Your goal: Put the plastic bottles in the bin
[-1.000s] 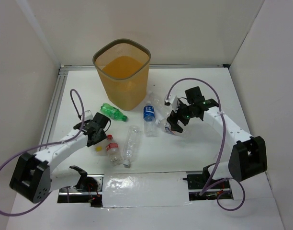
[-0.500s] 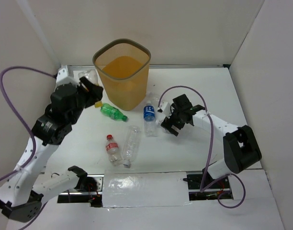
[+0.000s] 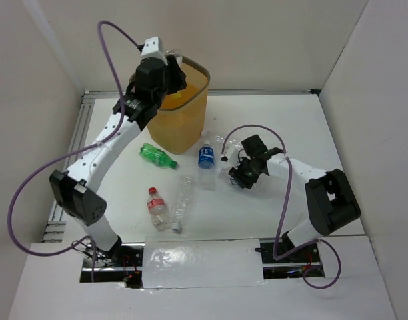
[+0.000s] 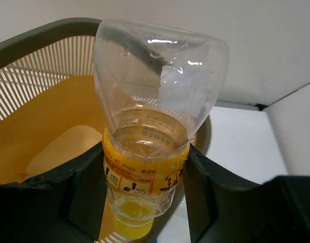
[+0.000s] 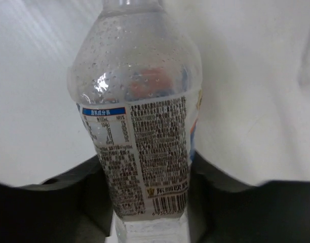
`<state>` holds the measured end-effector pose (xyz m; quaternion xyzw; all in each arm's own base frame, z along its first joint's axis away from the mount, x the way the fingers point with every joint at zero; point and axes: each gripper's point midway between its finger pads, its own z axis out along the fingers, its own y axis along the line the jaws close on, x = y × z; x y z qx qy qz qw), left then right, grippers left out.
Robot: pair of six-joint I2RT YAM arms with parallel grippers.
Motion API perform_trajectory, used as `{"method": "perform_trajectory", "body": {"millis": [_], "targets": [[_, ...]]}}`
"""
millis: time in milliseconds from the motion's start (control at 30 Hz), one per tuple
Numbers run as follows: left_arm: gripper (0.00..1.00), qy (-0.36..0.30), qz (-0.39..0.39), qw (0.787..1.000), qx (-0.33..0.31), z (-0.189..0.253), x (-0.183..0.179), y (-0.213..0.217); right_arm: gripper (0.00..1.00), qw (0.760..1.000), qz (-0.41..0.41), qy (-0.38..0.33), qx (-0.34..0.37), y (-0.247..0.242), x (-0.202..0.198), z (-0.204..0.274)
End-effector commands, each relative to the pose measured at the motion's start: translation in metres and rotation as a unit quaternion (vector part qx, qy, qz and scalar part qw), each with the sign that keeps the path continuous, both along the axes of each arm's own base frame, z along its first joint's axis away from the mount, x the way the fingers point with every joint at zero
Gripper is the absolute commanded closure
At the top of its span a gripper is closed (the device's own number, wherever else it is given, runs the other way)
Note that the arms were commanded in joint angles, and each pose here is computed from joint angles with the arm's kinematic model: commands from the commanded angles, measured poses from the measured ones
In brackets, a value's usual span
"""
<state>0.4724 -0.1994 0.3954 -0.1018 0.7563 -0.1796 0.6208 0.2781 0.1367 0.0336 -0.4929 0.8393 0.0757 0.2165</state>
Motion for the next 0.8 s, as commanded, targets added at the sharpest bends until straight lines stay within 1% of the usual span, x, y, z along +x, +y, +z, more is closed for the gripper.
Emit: {"method": "perform_trajectory", "body": {"millis": [0,33,67,100,133,167,200,233,267,333,367,400,433,467,500,533,567,600,633,667,700,733,767], "targets": [[0.37,-0.048,0.028,0.998,0.012,0.035,0.015,0.005,0.71,0.998,0.043,0.032,0.030,0.002,-0.023,0.013],[0.29,-0.031,0.027,0.999,0.027,0.017,0.023,0.002,0.72,0.997,0.054,0.041,0.036,0.001,-0.030,0.015],[0.15,-0.035,0.027,0.999,0.025,0.021,0.022,0.002,0.74,0.994,0.074,0.064,0.052,0.004,-0.046,0.024],[0.10,-0.030,0.027,0.999,0.028,0.018,0.022,0.003,0.75,0.992,0.089,0.071,0.058,0.005,-0.054,0.030],[0.07,-0.026,0.026,0.999,0.035,0.013,0.022,0.003,0.75,0.989,0.113,0.071,0.063,0.004,-0.059,0.036],[0.05,-0.043,0.021,0.999,0.025,0.030,0.015,0.004,0.75,0.986,0.131,0.057,0.083,0.010,-0.061,0.056],[0.00,-0.051,0.021,0.998,0.028,0.037,0.011,0.007,0.76,0.984,0.141,0.073,0.082,0.007,-0.072,0.064],[0.00,-0.063,0.013,0.997,0.032,0.047,0.006,0.007,0.77,0.982,0.156,0.060,0.086,0.006,-0.072,0.075],[0.00,-0.085,0.006,0.996,0.026,0.070,-0.006,0.011,0.77,0.982,0.165,0.040,0.087,0.007,-0.069,0.098],[0.00,-0.100,0.001,0.995,0.029,0.090,-0.023,0.016,0.77,0.980,0.180,0.015,0.086,0.007,-0.060,0.121],[0.00,-0.096,-0.004,0.995,0.030,0.095,-0.036,0.017,0.78,0.978,0.182,-0.022,0.096,0.010,-0.046,0.149],[0.00,-0.093,-0.013,0.995,0.031,0.094,-0.048,0.015,0.78,0.977,0.185,-0.035,0.102,0.013,-0.041,0.162],[0.00,-0.111,-0.016,0.994,0.016,0.115,-0.078,0.027,0.78,0.976,0.181,-0.057,0.105,0.013,-0.032,0.176],[0.00,-0.085,-0.024,0.996,0.020,0.090,-0.090,0.025,0.79,0.970,0.179,-0.115,0.117,0.021,-0.010,0.209],[0.00,-0.076,-0.034,0.996,0.020,0.081,-0.105,0.028,0.79,0.969,0.173,-0.127,0.123,0.023,-0.005,0.222],[0.00,-0.064,-0.034,0.997,0.016,0.070,-0.120,0.036,0.80,0.960,0.169,-0.174,0.142,0.032,0.011,0.247],[0.00,-0.043,-0.031,0.999,-0.004,0.048,-0.148,0.048,0.80,0.957,0.143,-0.190,0.165,0.036,0.022,0.263],[0.00,-0.023,-0.022,0.999,-0.010,0.031,-0.161,0.058,0.80,0.945,0.138,-0.227,0.191,0.043,0.030,0.292],[0.00,0.019,-0.018,1.000,-0.006,0.001,-0.177,0.066,0.80,0.927,0.136,-0.274,0.218,0.053,0.049,0.319],[0.00,0.072,-0.007,0.997,-0.014,-0.045,-0.189,0.070,0.80,0.918,0.115,-0.282,0.252,0.060,0.052,0.337],[0.00,0.080,0.003,0.996,-0.030,-0.053,-0.210,0.083,0.80,0.909,0.107,-0.294,0.275,0.066,0.060,0.349],[0.00,0.103,0.009,0.994,-0.035,-0.072,-0.221,0.089,0.82,0.897,0.108,-0.303,0.301,0.075,0.069,0.363],[0.00,0.139,0.008,0.990,-0.035,-0.097,-0.234,0.091,0.82,0.876,0.110,-0.338,0.326,0.082,0.081,0.387]]}}
